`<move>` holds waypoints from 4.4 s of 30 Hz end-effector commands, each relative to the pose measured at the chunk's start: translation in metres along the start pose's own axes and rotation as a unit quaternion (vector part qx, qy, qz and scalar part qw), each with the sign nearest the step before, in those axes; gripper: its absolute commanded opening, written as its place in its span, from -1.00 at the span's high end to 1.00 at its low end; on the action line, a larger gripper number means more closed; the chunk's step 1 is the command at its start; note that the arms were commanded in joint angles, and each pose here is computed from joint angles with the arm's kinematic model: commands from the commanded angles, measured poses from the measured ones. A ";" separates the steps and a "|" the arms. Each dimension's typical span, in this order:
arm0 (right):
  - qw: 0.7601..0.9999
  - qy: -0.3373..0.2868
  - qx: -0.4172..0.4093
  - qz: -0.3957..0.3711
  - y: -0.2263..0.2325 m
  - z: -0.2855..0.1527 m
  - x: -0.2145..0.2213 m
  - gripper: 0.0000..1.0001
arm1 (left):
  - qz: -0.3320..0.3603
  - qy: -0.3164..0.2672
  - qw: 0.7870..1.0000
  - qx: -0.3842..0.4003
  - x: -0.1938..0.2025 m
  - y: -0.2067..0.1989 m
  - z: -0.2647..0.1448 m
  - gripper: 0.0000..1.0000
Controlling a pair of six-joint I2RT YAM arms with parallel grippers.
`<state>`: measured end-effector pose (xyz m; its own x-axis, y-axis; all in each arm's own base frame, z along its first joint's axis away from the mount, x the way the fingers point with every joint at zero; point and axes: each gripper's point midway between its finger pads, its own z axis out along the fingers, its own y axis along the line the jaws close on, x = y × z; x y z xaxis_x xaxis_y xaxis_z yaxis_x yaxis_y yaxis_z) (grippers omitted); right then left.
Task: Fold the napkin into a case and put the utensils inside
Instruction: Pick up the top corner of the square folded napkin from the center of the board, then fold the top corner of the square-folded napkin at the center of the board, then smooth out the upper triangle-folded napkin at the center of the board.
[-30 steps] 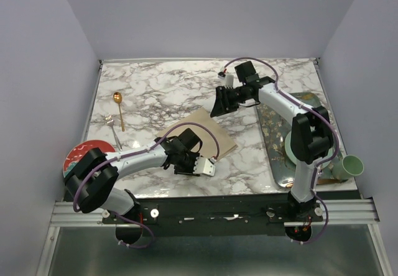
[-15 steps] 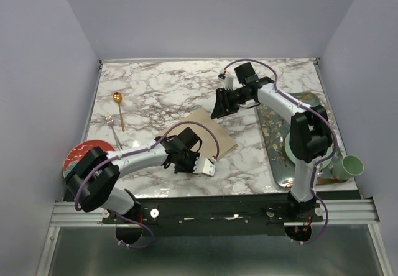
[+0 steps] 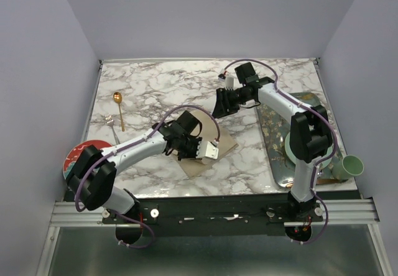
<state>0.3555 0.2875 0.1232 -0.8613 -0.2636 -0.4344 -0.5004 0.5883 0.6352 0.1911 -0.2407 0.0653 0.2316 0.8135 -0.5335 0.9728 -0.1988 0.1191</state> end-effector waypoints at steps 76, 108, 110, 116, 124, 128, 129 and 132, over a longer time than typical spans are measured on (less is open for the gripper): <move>1.000 0.003 0.000 0.019 -0.021 -0.040 0.040 -0.17 | -0.356 -0.157 0.897 -0.209 0.041 0.214 -0.103 -0.11; 0.976 0.003 -0.138 0.167 0.007 0.061 0.033 0.03 | -0.697 -0.369 0.608 0.092 0.036 0.155 -0.018 -0.04; 0.974 0.012 -0.124 0.188 -0.004 0.068 0.045 0.03 | -0.714 -0.356 0.594 0.098 0.046 0.150 -0.004 -0.04; 0.956 0.041 -0.098 0.273 -0.029 0.076 0.078 0.04 | -0.760 -0.331 0.548 0.114 0.070 0.142 0.019 -0.04; 0.953 0.041 -0.082 0.288 -0.043 0.057 0.084 0.07 | -0.756 -0.336 0.552 0.100 0.078 0.138 0.008 -0.11; 0.966 0.016 -0.125 0.227 -0.009 0.031 0.058 0.06 | -0.699 -0.385 0.595 0.097 0.044 0.142 -0.035 -0.10; 0.967 0.011 -0.132 0.216 -0.002 0.025 0.054 0.06 | -0.694 -0.388 0.598 0.100 0.038 0.140 -0.040 -0.10; 0.971 -0.007 -0.146 0.190 0.021 0.008 0.042 0.05 | -0.682 -0.391 0.610 0.106 0.018 0.132 -0.047 -0.06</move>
<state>0.3107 0.2918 0.0537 -0.9995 -0.0300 0.0000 -0.0141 0.4713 0.8819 0.3342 -0.2145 0.0692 -0.9619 -0.2276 -0.1515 0.0840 0.2813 -0.9559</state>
